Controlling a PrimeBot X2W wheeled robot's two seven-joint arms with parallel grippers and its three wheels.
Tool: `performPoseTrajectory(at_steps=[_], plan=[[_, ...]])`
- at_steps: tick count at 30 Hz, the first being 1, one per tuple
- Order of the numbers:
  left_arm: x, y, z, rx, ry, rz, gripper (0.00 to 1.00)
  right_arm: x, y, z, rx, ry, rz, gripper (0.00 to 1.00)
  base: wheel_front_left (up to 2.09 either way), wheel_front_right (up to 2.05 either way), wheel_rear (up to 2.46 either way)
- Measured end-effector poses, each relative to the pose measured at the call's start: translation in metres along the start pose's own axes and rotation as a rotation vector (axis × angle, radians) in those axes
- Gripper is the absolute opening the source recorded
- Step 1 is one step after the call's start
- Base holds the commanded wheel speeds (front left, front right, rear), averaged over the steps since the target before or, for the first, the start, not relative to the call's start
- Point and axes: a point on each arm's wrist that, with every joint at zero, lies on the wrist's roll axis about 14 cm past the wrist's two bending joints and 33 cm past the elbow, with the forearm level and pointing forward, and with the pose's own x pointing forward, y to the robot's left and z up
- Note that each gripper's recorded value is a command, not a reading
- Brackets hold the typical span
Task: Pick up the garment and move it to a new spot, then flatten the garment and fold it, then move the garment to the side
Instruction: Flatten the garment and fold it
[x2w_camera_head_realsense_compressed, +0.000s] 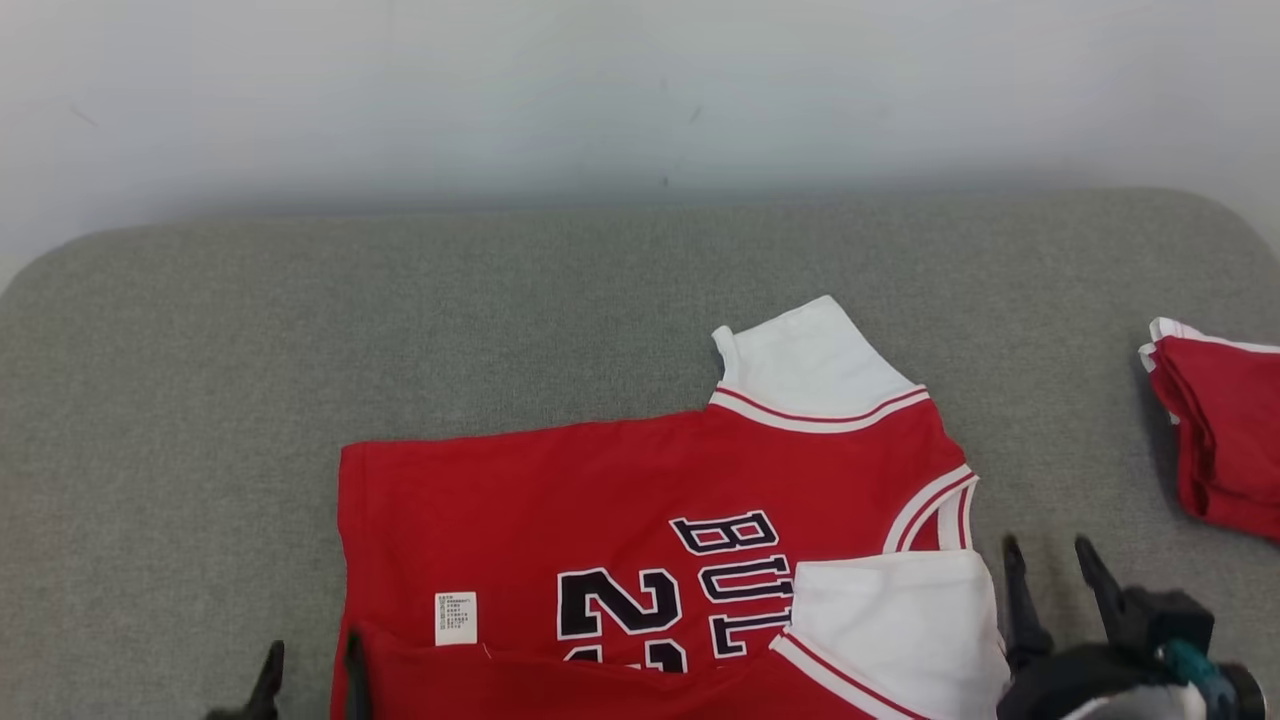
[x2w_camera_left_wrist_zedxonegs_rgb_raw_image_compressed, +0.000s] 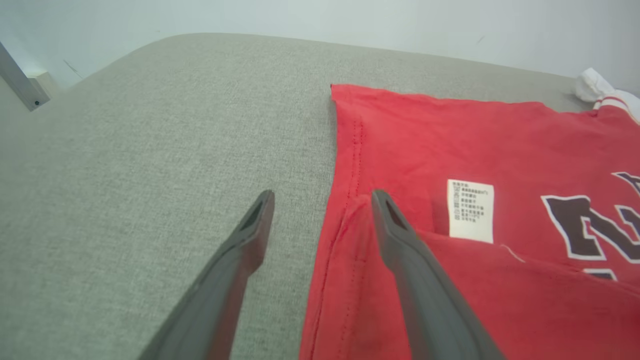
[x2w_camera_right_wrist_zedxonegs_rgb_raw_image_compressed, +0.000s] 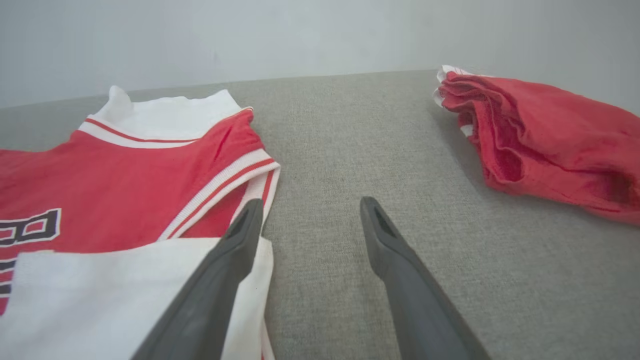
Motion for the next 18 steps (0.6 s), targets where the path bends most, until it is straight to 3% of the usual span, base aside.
performPoseTrajectory(at_steps=[9, 18], plan=[[0.06, -0.008, 0.048, 0.055, -0.102, -0.052, 1.0, 0.056, 0.028, 0.043, -0.038, -0.1, 0.084, 1.0, 0.0, 0.0, 0.0], [0.103, -0.002, 0.045, 0.105, -0.034, -0.073, 1.0, 0.078, 0.046, 0.051, -0.035, -0.119, 0.129, 1.0, 0.0, 0.0, 0.0]])
